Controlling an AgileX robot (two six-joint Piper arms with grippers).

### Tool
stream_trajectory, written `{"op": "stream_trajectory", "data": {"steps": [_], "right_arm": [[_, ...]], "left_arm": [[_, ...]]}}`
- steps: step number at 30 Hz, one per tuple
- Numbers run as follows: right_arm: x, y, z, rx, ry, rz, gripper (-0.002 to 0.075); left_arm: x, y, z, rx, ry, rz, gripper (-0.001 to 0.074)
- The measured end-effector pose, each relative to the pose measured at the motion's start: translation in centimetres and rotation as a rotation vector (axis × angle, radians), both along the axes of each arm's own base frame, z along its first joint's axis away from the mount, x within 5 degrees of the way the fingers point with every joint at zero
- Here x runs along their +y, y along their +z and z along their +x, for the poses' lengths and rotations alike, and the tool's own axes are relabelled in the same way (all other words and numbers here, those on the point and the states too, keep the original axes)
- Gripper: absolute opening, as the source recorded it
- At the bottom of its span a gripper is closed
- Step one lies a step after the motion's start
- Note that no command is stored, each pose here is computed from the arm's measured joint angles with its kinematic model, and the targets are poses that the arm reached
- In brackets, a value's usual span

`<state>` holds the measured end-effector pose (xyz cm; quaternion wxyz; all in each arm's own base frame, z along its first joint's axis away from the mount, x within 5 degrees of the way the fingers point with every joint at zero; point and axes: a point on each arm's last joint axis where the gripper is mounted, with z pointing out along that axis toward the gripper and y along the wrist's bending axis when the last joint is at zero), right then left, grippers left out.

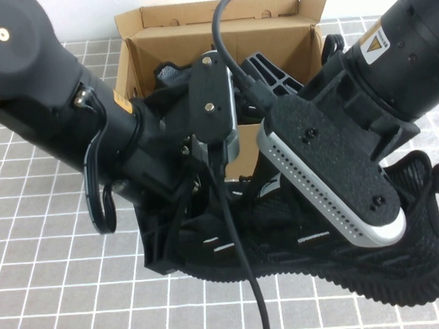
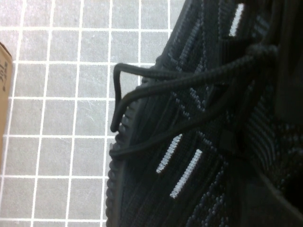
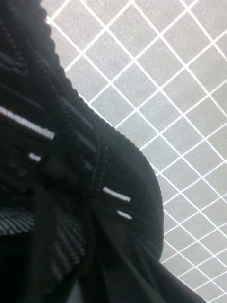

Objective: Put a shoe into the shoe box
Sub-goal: Place the shoe in the shoe box

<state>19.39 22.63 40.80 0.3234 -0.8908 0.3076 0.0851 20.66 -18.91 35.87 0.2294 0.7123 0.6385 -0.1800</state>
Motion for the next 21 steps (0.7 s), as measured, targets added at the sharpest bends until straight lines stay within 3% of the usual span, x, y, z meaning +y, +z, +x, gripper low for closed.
{"op": "stream_trajectory", "data": {"steps": [10, 13, 18, 21], "right_arm": [[0.0, -0.06, 0.12, 0.055, -0.087, 0.004, 0.0015], [0.02, -0.03, 0.14, 0.061, -0.11, 0.001, 0.0084], [-0.31, 0.07, 0.18, 0.055, -0.148, -0.014, 0.0277], [-0.43, -0.03, 0.31, 0.048, -0.171, -0.032, 0.0322]], "left_arm": [[0.0, -0.13, -0.04, 0.013, 0.041, 0.025, 0.0071], [0.13, -0.38, 0.12, 0.002, 0.04, 0.055, 0.0063], [0.4, -0.85, 0.48, -0.017, 0.04, 0.108, 0.0046], [0.39, -0.85, 0.48, -0.016, 0.042, 0.107, 0.0045]]}}
